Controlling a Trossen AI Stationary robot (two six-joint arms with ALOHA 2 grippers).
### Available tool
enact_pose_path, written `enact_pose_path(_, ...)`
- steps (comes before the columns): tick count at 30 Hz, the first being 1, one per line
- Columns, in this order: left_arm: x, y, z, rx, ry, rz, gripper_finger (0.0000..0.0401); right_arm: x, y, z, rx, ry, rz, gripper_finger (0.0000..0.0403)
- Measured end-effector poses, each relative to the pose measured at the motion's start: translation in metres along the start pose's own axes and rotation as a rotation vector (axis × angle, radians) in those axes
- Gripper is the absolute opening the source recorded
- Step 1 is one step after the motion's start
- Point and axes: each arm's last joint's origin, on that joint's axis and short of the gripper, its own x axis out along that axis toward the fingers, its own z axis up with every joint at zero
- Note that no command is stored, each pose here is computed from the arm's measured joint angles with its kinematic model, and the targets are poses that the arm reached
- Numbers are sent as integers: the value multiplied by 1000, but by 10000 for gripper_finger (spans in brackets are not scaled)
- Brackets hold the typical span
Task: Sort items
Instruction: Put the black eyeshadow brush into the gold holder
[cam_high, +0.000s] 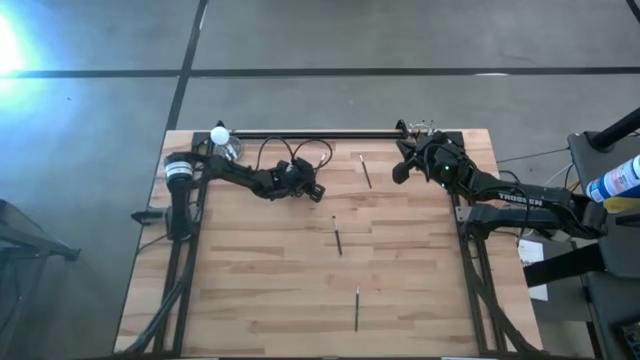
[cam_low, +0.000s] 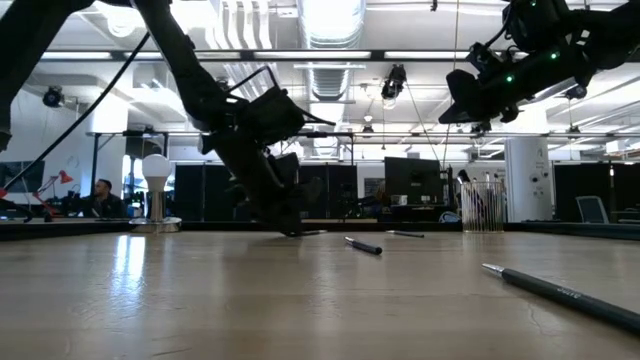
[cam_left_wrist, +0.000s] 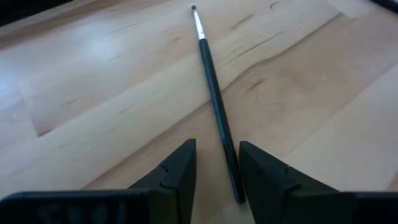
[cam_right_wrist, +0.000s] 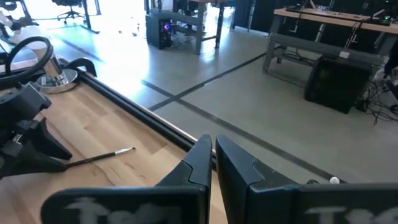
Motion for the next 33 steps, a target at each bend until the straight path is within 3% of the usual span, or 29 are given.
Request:
enact_pose_path(5, -2, 3, -3, 9, 43, 13, 105, 0, 0, 0, 0, 0, 0, 17)
enact_pose_path(15, -4, 5, -6, 44, 78, 28, 10, 0, 0, 0, 1, 1, 1, 17)
enact_pose_path(25, -24, 7, -6, 91, 134, 39, 3, -1, 2, -3, -7, 25, 11, 17)
enact_pose_path(33, -66, 12, -20, 81, 138, -26, 1, -2, 5, -5, -13, 35, 34, 17)
